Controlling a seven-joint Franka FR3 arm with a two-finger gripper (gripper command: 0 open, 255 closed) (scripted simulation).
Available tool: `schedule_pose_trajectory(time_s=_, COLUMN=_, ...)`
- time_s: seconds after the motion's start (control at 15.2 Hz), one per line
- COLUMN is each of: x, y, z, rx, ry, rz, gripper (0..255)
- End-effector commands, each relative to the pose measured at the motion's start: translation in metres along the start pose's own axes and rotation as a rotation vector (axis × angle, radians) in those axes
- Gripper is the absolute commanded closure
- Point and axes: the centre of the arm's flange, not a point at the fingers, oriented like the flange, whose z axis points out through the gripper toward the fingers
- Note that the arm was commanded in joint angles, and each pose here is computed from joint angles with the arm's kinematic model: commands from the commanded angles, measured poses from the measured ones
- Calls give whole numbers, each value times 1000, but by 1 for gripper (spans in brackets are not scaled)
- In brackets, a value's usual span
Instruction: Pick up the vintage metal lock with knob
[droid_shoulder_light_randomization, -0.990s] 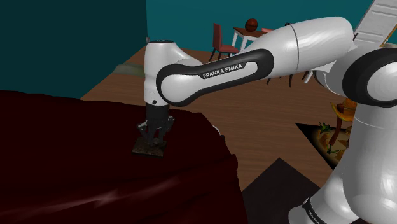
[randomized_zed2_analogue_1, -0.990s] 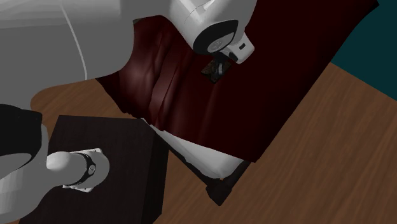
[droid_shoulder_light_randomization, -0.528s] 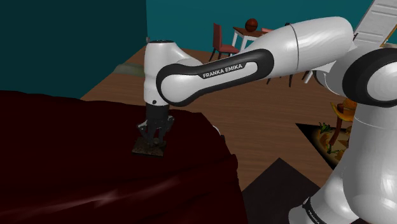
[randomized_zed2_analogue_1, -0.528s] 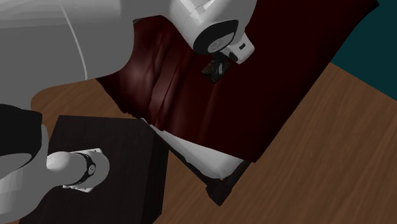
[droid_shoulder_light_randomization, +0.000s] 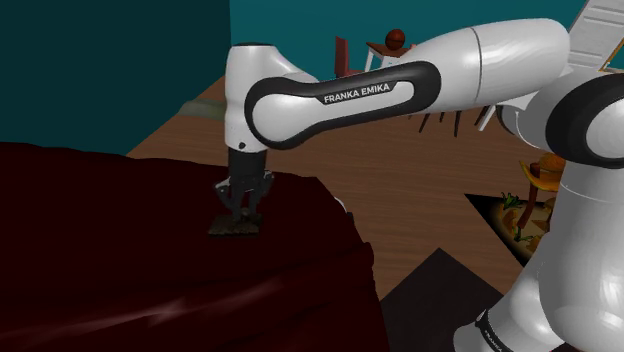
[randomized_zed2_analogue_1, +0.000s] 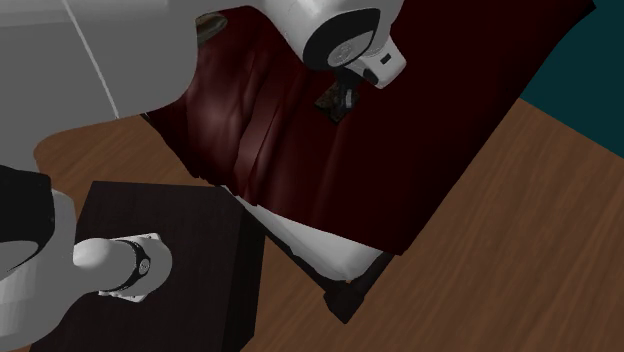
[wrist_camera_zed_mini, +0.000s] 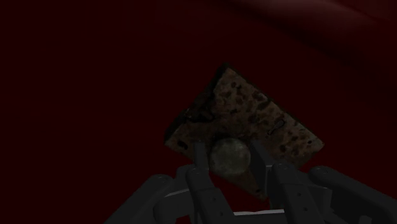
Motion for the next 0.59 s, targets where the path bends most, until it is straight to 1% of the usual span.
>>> schedule_pose_trajectory(time_s=0.0, x=-1, y=-1, z=-10, rx=0, ry=0, rz=0, gripper=255)
schedule_pose_trajectory(time_s=0.46, x=-3, y=-4, z=-47, rx=0, ry=0, rz=0, gripper=255)
schedule_pose_trajectory(time_s=0.53, x=-3, y=-4, z=-48, rx=0, ry=0, rz=0, gripper=255)
